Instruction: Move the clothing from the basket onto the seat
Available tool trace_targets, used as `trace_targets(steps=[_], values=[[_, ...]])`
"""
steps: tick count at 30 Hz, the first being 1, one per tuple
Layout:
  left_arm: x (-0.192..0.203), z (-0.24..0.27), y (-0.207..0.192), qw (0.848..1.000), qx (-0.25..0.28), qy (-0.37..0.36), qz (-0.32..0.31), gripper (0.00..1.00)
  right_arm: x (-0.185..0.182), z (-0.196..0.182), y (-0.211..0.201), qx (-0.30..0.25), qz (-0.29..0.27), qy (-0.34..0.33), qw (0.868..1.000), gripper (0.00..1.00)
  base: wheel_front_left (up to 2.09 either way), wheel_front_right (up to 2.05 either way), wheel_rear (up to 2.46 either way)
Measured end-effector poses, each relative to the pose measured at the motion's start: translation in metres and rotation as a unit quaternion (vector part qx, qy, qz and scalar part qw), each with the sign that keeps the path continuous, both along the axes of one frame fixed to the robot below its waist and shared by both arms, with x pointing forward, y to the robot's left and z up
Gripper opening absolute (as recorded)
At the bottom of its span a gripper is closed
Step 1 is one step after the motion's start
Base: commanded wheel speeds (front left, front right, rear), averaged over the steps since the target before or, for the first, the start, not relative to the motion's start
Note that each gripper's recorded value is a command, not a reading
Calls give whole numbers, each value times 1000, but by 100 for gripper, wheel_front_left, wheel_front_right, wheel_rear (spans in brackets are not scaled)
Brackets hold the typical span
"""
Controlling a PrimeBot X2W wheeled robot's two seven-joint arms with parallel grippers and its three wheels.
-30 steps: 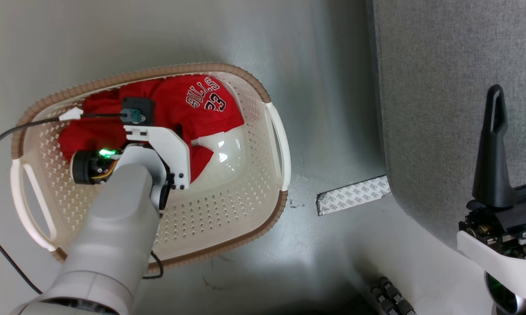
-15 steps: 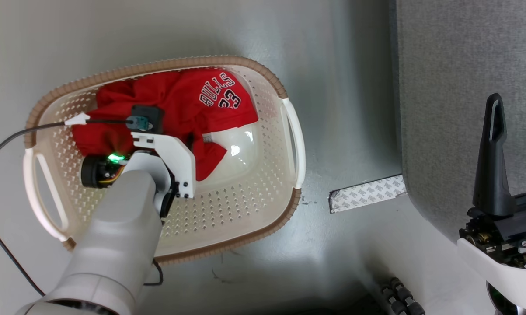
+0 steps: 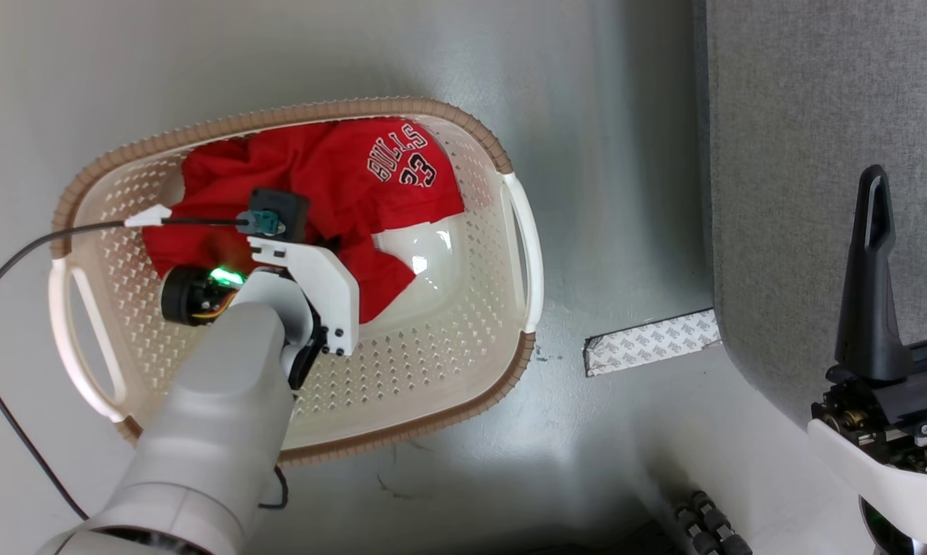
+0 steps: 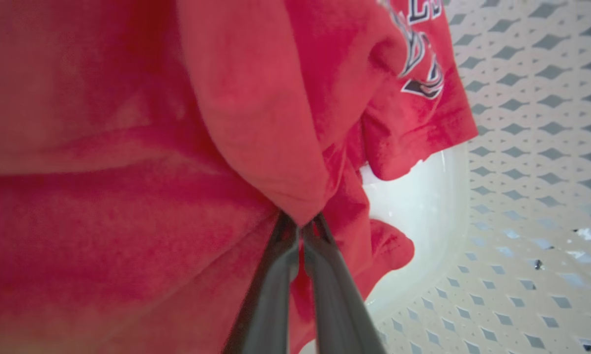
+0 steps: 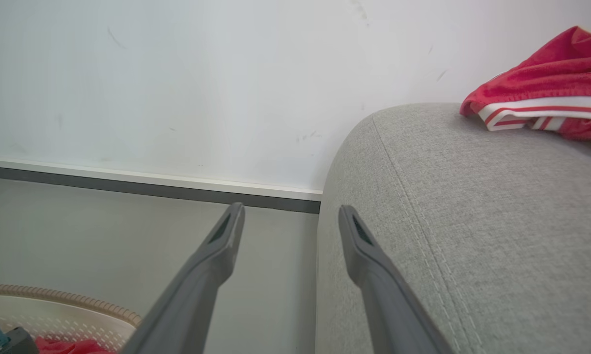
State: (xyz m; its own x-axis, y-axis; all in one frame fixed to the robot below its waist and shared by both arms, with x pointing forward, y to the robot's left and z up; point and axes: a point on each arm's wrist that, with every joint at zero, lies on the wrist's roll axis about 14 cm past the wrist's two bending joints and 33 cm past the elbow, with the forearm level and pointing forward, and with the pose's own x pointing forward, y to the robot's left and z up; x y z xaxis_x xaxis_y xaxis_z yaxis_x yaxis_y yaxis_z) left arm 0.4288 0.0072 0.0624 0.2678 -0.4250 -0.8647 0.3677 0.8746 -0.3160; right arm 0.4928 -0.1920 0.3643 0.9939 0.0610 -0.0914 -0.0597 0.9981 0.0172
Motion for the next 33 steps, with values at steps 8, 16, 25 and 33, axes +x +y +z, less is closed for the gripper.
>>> trace_targets(steps=[8,16,25,33], values=[[12,10,-8,999,-32,-27,14,0,0,0,0,1,0,0,1000,100,0,0,0],[38,42,-40,991,-103,-81,40,0,4,11,1,0,2,-14,1000,100,0,0,0],[58,91,-64,973,-182,-119,79,0,5,26,3,-3,5,-30,1000,100,0,0,0],[72,144,-67,952,-234,-149,129,0,0,49,0,-4,-1,-50,999,100,0,0,0]])
